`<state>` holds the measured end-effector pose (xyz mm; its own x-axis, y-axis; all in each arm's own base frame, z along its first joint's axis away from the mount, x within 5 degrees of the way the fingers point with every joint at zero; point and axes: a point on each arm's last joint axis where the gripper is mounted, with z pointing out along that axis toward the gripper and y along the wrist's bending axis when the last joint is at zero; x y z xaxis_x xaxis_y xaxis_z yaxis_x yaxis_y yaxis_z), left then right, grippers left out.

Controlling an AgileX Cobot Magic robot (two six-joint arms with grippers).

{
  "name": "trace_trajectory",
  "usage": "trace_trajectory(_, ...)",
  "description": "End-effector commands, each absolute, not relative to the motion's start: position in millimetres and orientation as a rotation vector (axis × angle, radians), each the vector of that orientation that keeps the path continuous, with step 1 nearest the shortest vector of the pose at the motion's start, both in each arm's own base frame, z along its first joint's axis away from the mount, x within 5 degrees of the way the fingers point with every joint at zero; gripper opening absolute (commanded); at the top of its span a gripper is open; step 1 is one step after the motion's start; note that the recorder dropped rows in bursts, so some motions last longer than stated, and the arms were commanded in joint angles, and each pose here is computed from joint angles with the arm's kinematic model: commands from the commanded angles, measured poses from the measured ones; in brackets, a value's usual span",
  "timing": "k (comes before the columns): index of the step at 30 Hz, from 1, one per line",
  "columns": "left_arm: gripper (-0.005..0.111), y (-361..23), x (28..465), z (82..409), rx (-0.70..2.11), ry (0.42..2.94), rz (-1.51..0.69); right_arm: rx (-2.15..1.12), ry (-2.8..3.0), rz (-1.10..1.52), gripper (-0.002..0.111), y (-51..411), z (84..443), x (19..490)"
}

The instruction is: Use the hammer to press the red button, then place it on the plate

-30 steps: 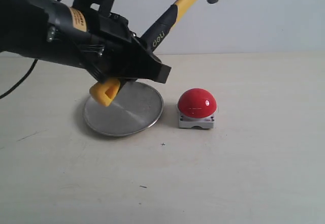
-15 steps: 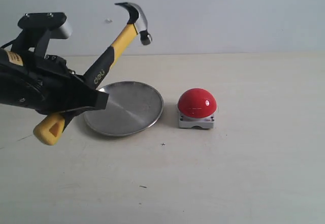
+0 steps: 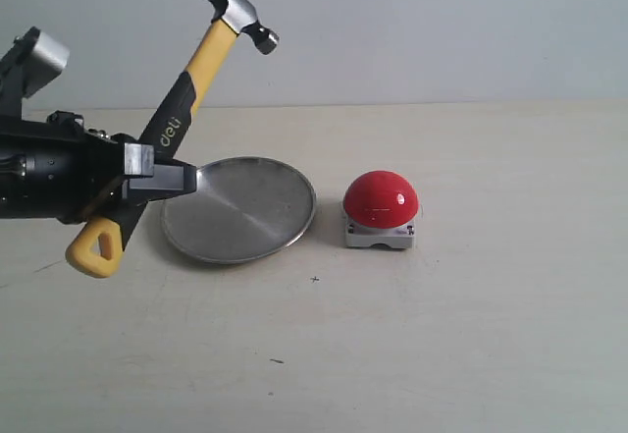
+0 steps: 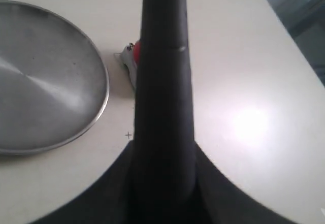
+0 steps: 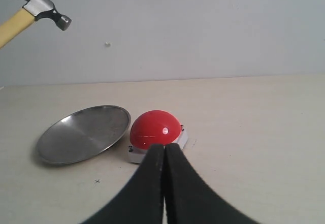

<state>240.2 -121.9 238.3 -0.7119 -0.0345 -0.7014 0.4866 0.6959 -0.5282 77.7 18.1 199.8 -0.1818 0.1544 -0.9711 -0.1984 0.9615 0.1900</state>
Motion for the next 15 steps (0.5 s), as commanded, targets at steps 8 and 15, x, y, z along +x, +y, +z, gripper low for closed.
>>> trace_trajectory(8,0.0,-106.7,253.4,216.7,0.265,2.163,-1.078,-0.043,1.725,0.308,0.0,18.1,198.4,77.1)
trace_trajectory(15,0.0,-105.8,272.6,195.6,0.17,2.252,-1.069,-0.043,1.725,0.308,0.0,18.1,198.4,77.1)
